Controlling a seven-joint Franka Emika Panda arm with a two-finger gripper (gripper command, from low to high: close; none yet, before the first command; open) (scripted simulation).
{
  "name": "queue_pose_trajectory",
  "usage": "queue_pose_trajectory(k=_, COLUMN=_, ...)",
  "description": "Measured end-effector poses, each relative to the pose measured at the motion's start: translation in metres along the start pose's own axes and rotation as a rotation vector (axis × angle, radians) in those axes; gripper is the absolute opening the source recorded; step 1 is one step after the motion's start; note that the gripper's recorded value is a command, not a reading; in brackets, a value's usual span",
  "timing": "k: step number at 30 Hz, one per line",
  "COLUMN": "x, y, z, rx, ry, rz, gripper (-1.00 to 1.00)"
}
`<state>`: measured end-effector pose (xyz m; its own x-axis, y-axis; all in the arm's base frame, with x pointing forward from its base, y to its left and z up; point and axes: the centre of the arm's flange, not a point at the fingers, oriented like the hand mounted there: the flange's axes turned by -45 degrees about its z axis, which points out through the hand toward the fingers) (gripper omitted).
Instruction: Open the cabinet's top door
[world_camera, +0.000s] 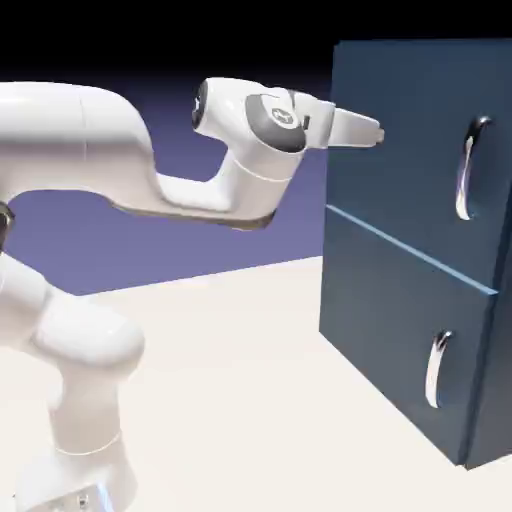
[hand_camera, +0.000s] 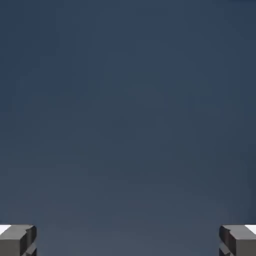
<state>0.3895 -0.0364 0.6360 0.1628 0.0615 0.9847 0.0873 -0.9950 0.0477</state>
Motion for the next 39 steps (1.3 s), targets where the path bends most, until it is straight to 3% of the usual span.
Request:
queue_pose_trajectory(k=24, x=-0.065, y=0.118, z=0.067, rx=-0.045, ry=0.167, rz=0.052, gripper=0.0)
queue_pose_trajectory(k=29, x=-0.057, y=0.12, z=0.115, rx=-0.045, ry=0.167, rz=0.052, gripper=0.0)
queue_pose_trajectory(k=30, x=-0.057, y=0.12, z=0.116, rx=-0.045, ry=0.167, rz=0.052, gripper=-1.0)
queue_pose_trajectory(k=39, x=-0.064, y=0.099, z=0.066, rx=-0.155, ry=0.164, rz=0.06, gripper=-1.0)
